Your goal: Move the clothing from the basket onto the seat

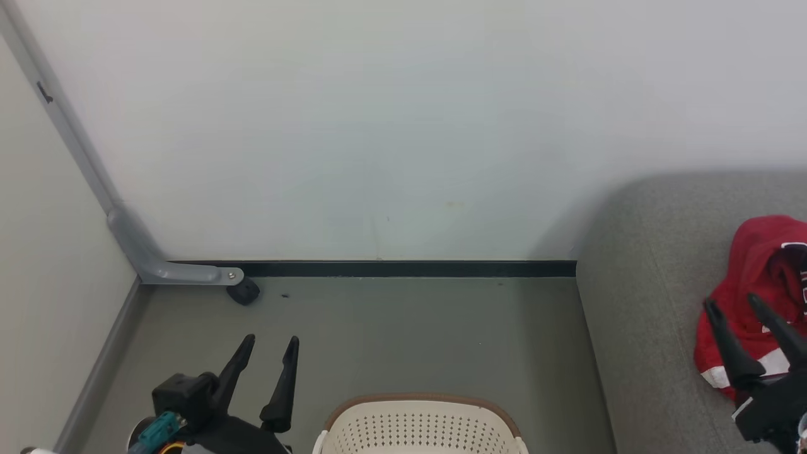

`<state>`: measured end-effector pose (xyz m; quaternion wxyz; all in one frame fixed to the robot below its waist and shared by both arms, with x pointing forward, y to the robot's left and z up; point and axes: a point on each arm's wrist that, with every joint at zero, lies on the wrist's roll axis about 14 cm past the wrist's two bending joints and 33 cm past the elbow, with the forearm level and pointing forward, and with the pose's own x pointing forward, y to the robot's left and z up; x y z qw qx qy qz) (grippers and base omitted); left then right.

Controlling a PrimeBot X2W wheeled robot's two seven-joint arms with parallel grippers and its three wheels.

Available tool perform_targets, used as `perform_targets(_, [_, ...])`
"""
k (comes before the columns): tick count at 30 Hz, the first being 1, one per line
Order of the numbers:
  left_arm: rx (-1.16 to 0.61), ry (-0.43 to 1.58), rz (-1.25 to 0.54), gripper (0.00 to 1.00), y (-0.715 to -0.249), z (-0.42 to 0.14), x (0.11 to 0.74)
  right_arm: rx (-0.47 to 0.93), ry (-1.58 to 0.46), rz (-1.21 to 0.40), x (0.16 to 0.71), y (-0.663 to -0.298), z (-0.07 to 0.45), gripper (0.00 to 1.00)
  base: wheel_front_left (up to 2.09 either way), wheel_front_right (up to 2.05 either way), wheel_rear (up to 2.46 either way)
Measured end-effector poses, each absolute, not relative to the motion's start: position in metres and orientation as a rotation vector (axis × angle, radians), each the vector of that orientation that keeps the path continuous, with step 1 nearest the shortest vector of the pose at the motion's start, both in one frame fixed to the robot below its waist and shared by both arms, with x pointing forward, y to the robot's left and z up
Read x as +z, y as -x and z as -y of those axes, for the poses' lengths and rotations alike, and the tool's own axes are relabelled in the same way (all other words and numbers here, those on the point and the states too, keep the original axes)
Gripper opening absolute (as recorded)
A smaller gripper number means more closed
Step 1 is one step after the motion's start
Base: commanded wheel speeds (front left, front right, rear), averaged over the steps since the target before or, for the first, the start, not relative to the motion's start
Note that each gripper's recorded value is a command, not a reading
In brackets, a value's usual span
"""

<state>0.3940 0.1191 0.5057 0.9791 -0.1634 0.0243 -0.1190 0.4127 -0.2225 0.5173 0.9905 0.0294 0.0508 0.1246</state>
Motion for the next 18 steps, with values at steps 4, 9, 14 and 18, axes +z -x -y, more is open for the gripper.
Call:
perform_targets(4, [-0.177,0.341,-0.047,1.0,-0.385,-0.138,0.502,0.269,-0.122,-0.082,0.519,-0.408,0.2,1.0,0.0,0.0,0.0])
perform_targets(9, [-0.12,0.36,-0.043,1.0,-0.383,-0.151,0.501,0.246,-0.209,-0.084,0.511,-0.4,0.183,1.0,0.0,0.0,0.0])
perform_targets(14, [-0.102,0.363,-0.03,1.0,-0.382,-0.153,0.503,0.235,-0.234,-0.109,0.497,-0.388,0.174,1.0,0.0,0.0,0.0])
perform_targets(18, [-0.081,0.375,-0.02,1.0,-0.382,-0.158,0.504,0.231,-0.243,-0.093,0.498,-0.387,0.168,1.0,0.0,0.0,0.0])
